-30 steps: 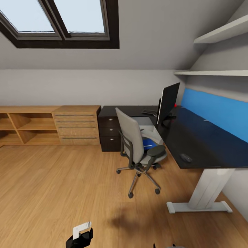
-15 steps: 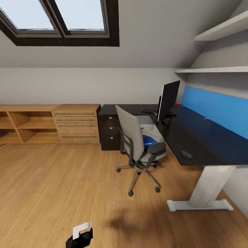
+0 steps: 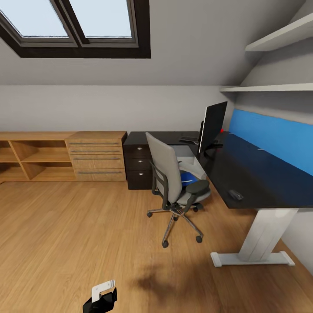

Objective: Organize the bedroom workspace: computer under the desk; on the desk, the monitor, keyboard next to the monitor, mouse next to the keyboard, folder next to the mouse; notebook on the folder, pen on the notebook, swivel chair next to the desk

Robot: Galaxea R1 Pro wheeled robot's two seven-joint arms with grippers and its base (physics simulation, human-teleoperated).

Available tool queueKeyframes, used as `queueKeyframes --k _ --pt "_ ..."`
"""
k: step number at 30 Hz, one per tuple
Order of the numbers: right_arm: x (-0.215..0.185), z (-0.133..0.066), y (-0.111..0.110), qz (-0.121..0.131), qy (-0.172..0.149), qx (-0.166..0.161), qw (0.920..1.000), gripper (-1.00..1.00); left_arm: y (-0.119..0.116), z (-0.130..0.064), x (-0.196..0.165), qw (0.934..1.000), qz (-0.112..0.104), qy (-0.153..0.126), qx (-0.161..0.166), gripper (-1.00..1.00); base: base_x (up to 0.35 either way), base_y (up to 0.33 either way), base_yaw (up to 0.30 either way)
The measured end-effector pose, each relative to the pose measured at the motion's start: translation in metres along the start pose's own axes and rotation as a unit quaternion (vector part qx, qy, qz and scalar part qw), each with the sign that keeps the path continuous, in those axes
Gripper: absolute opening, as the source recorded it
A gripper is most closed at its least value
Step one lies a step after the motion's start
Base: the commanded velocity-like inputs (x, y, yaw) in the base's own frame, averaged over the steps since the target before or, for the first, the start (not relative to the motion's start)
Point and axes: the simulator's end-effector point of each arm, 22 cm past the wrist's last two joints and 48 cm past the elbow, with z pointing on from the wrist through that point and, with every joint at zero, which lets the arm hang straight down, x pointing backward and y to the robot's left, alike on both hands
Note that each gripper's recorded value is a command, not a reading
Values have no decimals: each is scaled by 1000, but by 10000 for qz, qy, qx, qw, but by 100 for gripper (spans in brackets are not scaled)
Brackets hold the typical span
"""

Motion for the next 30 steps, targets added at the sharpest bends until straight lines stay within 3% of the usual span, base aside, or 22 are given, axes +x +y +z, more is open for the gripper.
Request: queueKeyframes --k 5,30 --pt "38 -15 -1 -18 449 0 9990 100 0 0 0 10000 0 0 1 100 0 0 0" --pt "83 10 -4 -39 505 20 9987 100 5 30 40 10000 -13 17 2 100 0 0 0"
